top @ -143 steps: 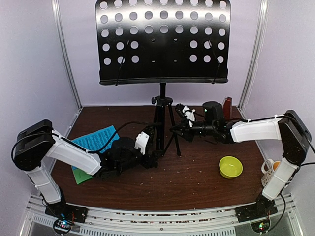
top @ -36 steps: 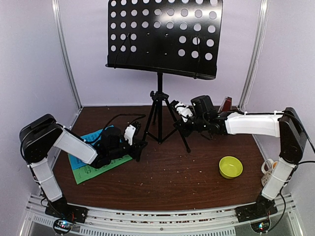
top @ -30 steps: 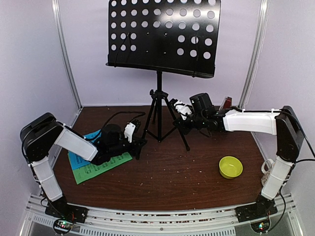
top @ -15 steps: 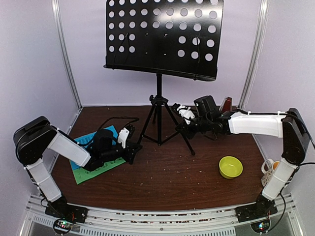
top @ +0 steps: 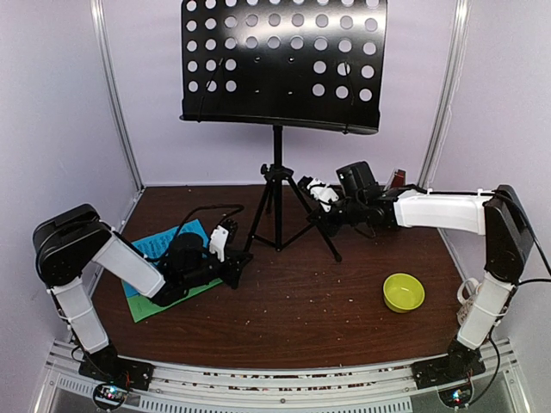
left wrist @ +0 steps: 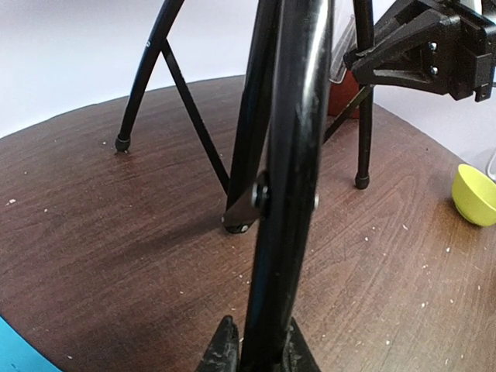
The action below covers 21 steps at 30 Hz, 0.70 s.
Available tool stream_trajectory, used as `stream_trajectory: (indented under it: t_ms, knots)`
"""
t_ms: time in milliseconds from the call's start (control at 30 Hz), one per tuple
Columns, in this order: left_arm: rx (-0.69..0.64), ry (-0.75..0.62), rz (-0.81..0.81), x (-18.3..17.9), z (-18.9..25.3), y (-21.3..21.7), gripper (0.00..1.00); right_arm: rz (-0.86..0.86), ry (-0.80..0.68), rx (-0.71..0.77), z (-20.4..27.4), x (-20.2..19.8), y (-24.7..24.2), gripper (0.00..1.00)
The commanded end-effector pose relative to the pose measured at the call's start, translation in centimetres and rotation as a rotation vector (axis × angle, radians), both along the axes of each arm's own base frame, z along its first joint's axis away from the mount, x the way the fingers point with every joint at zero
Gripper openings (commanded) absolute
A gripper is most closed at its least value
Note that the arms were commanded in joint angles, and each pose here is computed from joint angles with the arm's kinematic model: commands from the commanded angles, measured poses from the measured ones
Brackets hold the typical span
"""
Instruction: Set up the instrument practice props
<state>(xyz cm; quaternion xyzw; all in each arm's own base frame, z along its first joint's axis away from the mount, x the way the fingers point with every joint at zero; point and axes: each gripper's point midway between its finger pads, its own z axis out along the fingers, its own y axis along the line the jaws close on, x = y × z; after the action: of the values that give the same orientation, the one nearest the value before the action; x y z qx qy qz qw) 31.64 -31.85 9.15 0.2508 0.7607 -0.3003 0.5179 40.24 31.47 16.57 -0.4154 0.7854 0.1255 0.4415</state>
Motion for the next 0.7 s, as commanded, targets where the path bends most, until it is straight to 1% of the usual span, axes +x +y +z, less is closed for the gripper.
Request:
stream_trajectory:
  t_ms: [0, 200, 433, 600, 633, 667]
  knots:
    - [0.047, 0.276, 0.148, -2.3, -6.8, 1.5, 0.0, -0.228, -0.048, -0.038, -0.5, 4.8, -5.0, 0.0]
    - [0.018, 0.269, 0.2, -3.0, -6.8, -0.8, 0.0, -0.173, -0.065, 0.018, -0.4, 5.6, -3.2, 0.0]
    - [0.032, 0.262, 0.202, -4.0, -6.8, -2.8, 0.0, -0.168, -0.072, 0.017, -1.0, 6.7, -2.6, 0.0]
    - [0.042, 0.27, 0.208, -4.0, -7.1, -3.5, 0.0, -0.168, -0.065, 0.021, -1.4, 6.4, -2.7, 0.0]
    - [0.038, 0.27, 0.208, -3.9, -7.0, -3.6, 0.0, -0.169, -0.061, 0.021, -1.5, 6.3, -2.8, 0.02]
    - [0.039, 0.272, 0.206, -3.9, -7.1, -3.7, 0.0, -0.172, -0.058, 0.02, -1.5, 6.2, -2.9, 0.06]
